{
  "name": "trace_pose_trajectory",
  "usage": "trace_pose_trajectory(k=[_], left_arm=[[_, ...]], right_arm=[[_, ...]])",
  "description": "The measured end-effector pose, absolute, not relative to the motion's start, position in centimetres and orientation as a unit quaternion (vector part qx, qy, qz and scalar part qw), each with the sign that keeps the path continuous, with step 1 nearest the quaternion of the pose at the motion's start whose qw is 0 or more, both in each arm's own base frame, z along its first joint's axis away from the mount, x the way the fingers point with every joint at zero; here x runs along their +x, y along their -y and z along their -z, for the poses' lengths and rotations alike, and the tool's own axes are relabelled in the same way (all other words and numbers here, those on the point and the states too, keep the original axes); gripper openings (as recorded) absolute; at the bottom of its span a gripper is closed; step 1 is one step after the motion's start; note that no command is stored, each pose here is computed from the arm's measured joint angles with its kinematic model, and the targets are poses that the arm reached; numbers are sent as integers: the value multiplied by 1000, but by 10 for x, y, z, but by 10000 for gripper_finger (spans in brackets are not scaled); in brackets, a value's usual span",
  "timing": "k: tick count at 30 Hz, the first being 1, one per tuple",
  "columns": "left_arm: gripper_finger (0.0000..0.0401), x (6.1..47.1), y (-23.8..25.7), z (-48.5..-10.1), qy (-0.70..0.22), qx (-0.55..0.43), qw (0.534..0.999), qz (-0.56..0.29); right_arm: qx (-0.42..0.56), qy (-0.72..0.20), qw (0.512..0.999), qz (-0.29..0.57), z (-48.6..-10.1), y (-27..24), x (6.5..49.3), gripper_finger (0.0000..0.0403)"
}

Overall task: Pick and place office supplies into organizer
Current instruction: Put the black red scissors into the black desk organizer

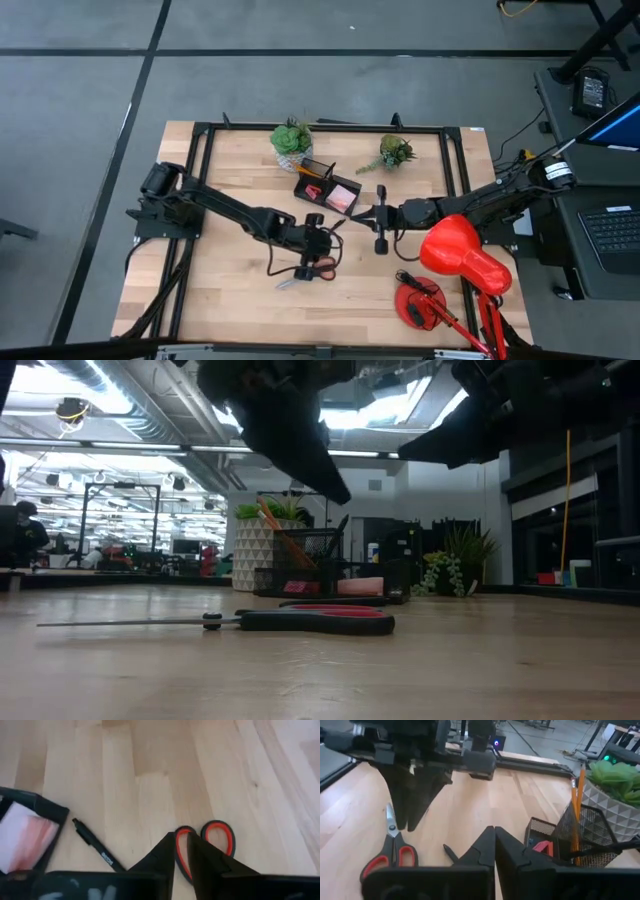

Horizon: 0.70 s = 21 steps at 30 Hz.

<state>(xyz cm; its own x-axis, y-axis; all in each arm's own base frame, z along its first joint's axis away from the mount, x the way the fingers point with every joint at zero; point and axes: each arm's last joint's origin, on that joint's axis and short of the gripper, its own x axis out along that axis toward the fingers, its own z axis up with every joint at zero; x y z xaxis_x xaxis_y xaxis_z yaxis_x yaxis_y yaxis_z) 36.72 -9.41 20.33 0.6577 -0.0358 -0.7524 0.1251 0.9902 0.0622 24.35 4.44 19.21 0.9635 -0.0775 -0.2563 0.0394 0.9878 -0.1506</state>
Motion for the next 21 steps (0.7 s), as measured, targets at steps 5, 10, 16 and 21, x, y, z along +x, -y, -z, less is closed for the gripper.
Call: trace_pose_trajectory(k=[5,10,16,21], left_arm=[[76,369,94,-197,-422,36,905,34],[105,371,98,-180,-444,43,894,36],[124,373,98,-168,-458,32,888,29],[130,374,98,-167,-460,30,887,31]], right_arm=[[-76,-139,987,29,-191,-44,243,9],[-78,-145,986,29,-190,-44,243,9],[-75,-153,985,29,-188,-44,242,10],[-72,-156,985,30,-187,-44,242,10]])
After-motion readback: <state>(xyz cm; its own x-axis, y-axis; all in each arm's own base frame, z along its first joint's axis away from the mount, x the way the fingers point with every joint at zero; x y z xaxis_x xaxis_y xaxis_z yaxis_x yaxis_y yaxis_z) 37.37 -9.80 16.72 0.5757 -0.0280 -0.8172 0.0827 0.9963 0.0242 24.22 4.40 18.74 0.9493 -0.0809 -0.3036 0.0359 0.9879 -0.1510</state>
